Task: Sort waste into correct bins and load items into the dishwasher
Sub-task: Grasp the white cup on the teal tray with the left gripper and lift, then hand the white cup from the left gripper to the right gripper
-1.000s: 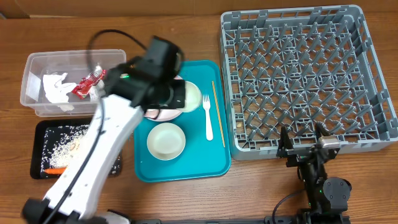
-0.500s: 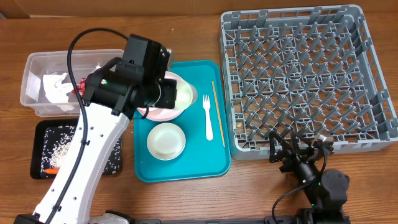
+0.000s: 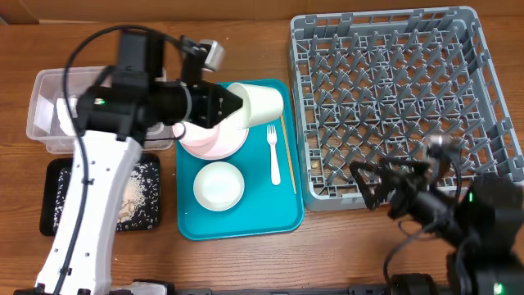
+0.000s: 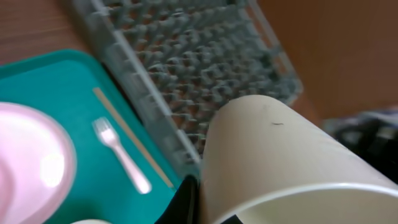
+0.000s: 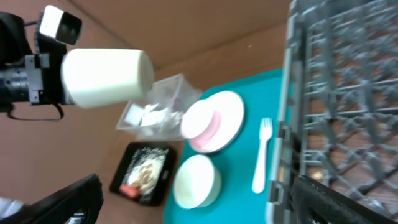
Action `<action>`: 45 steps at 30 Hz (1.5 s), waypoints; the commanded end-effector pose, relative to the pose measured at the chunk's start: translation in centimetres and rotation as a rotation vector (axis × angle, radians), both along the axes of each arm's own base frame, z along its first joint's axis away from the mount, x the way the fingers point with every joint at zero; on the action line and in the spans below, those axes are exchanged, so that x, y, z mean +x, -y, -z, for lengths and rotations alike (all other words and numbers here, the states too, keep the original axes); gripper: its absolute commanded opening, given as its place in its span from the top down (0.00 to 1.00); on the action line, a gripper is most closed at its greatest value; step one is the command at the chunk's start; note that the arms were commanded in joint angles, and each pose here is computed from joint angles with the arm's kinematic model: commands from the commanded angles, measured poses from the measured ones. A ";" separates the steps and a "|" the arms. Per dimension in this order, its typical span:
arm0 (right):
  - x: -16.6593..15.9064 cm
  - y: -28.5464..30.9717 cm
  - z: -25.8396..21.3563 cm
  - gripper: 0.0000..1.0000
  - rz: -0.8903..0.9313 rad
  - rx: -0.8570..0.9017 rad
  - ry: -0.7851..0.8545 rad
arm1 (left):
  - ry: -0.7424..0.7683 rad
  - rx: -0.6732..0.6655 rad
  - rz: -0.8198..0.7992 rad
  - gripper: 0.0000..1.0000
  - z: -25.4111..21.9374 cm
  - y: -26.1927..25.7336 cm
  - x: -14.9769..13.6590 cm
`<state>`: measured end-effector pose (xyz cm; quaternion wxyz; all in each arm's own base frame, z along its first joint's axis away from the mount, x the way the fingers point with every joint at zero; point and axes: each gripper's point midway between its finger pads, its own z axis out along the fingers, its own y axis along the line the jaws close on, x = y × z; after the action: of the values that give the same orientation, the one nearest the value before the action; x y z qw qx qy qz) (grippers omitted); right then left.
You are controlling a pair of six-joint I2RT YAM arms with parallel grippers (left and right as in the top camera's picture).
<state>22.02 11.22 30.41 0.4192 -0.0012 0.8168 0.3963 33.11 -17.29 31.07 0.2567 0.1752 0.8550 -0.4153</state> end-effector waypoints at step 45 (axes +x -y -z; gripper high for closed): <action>0.5 -9.2 -1.9 0.25 -0.915 0.159 0.431 | -0.107 -0.569 0.620 0.96 1.2 10.3 -4.0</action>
<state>23.83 19.78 30.44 0.3496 -0.3672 0.6339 0.5840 29.52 -27.20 29.06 0.1017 0.3055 0.6403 -0.6973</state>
